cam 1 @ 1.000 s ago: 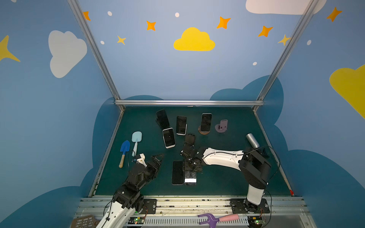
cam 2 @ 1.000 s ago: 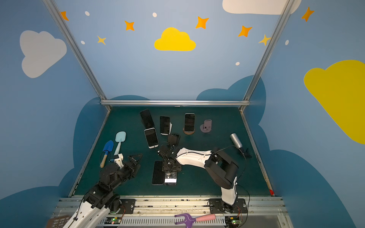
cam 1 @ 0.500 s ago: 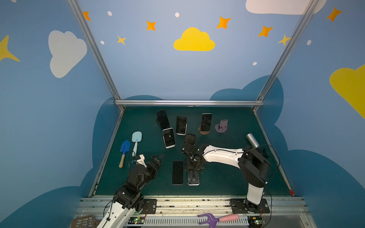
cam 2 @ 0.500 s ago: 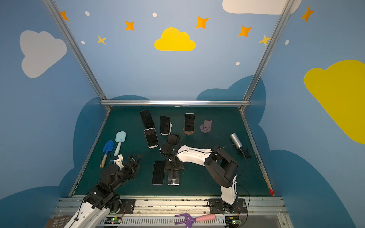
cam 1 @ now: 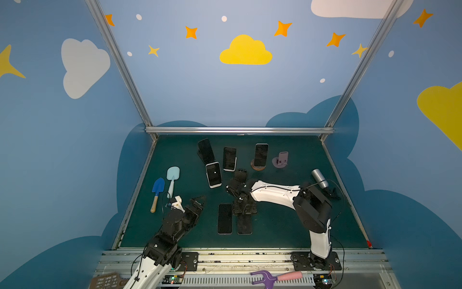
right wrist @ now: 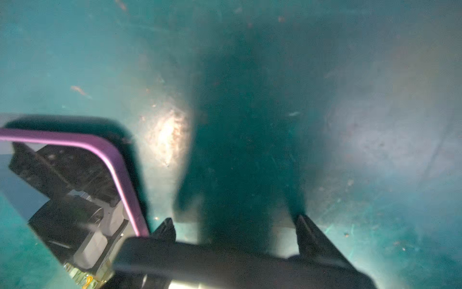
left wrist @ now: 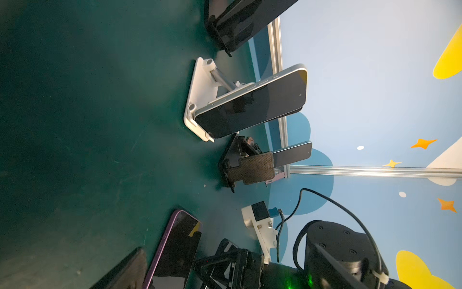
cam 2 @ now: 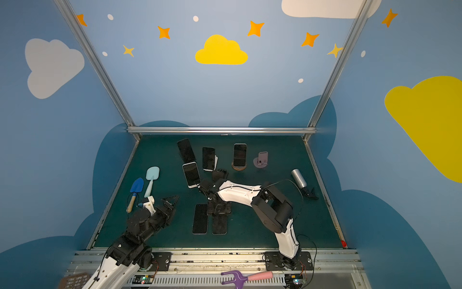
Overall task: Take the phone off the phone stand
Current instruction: 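Lower the held phone flat beside the purple-edged phone with the right gripper, then open the right gripper to release the phone and lift away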
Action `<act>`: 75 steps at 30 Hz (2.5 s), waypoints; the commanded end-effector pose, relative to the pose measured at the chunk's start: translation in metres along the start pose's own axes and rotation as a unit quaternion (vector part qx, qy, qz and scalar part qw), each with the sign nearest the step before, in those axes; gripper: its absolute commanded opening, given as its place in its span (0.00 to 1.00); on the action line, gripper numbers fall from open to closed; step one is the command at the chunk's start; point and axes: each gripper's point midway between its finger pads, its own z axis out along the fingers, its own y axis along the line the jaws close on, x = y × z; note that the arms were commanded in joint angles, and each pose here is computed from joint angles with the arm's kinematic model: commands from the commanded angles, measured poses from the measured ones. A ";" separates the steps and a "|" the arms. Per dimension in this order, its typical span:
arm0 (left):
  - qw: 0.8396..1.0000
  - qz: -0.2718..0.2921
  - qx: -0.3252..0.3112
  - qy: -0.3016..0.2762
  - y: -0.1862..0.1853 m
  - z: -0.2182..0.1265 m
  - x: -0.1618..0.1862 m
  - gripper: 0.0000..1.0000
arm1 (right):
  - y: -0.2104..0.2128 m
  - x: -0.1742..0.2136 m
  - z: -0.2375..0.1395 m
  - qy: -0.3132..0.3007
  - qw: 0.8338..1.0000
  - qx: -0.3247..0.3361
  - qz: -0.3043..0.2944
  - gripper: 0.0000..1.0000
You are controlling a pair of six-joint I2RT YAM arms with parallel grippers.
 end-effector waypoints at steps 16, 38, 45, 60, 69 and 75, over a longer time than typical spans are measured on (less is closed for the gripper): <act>0.999 0.008 0.033 -0.025 -0.003 -0.009 -0.006 1.00 | -0.039 0.035 0.039 0.097 0.991 0.088 0.014 0.79; 0.999 0.011 0.033 -0.012 -0.014 -0.010 -0.004 1.00 | 0.004 0.015 0.020 0.062 0.997 -0.033 0.038 0.73; 0.999 0.013 0.034 -0.014 -0.019 -0.010 -0.006 1.00 | 0.014 0.011 0.011 0.052 0.995 -0.069 0.041 0.73; 0.999 0.020 0.030 -0.016 -0.025 -0.011 -0.007 1.00 | -0.015 0.005 -0.035 0.007 0.997 -0.073 0.035 0.83; 0.999 0.029 0.033 -0.014 -0.029 -0.020 -0.007 1.00 | -0.032 -0.031 -0.114 -0.111 0.993 -0.034 -0.009 0.88; 0.999 0.026 0.032 -0.020 -0.026 -0.028 -0.008 1.00 | -0.041 -0.072 -0.161 -0.208 0.978 -0.008 -0.001 0.90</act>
